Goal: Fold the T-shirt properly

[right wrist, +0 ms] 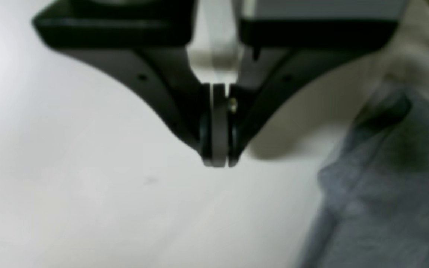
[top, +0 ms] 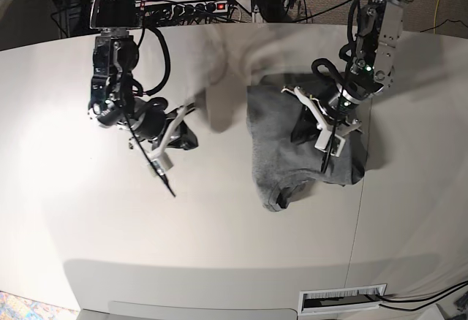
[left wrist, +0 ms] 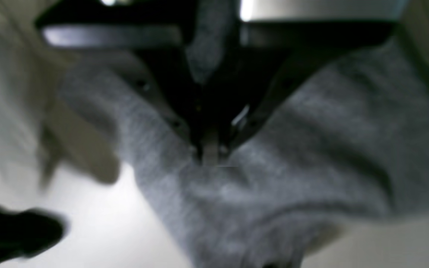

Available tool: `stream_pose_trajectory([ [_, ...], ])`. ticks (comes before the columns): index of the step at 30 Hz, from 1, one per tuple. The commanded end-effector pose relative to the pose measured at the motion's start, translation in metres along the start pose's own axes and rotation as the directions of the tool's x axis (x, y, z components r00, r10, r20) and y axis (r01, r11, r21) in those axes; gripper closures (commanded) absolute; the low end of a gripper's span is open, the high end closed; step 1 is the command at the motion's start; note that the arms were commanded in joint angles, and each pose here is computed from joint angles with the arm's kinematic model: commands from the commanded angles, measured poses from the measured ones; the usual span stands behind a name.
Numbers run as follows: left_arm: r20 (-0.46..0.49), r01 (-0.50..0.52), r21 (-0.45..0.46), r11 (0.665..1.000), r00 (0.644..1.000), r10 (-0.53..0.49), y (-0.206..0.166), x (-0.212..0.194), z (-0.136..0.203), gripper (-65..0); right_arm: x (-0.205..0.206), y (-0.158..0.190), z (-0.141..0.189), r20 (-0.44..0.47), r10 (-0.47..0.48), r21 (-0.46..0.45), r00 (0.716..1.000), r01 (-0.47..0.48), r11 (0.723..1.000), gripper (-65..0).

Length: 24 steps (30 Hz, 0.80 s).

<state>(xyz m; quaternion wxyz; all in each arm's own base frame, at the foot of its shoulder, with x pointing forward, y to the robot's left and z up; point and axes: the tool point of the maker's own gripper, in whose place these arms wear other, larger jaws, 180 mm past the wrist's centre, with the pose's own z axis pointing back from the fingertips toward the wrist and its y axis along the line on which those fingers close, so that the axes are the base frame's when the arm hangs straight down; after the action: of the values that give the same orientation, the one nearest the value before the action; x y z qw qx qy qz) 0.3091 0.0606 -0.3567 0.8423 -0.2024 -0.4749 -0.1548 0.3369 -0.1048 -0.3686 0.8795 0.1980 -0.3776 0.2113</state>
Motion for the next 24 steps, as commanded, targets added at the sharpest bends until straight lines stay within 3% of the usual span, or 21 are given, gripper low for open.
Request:
stream_pose_trajectory([
  [1, 0.032, 0.005, 0.008, 1.000, 0.999, -0.006, 0.005, 0.007, -0.001, 0.0, 0.019, -0.009, 0.007, 0.067, 0.001, -0.018, 0.998, 0.000, 1.000, 0.0],
  [10, -0.150, 0.116, 0.121, 0.986, 0.984, -0.098, 0.055, -0.061, 0.000, 0.0, 0.017, -0.040, 0.026, 0.095, -0.059, -0.097, 0.994, 0.069, 0.993, 0.0],
  [17, -0.192, 0.231, 0.186, 0.955, 0.962, -0.196, 0.111, -0.061, 0.024, 0.0, 0.017, -0.040, 0.026, 0.094, -0.060, -0.096, 0.994, 0.069, 0.993, 0.0],
  [24, -0.237, 0.351, 0.298, 0.888, 0.928, -0.287, 0.177, -0.041, 0.034, 0.0, 0.016, -0.040, 0.026, 0.093, -0.061, -0.095, 0.994, 0.069, 0.993, 0.0],
])
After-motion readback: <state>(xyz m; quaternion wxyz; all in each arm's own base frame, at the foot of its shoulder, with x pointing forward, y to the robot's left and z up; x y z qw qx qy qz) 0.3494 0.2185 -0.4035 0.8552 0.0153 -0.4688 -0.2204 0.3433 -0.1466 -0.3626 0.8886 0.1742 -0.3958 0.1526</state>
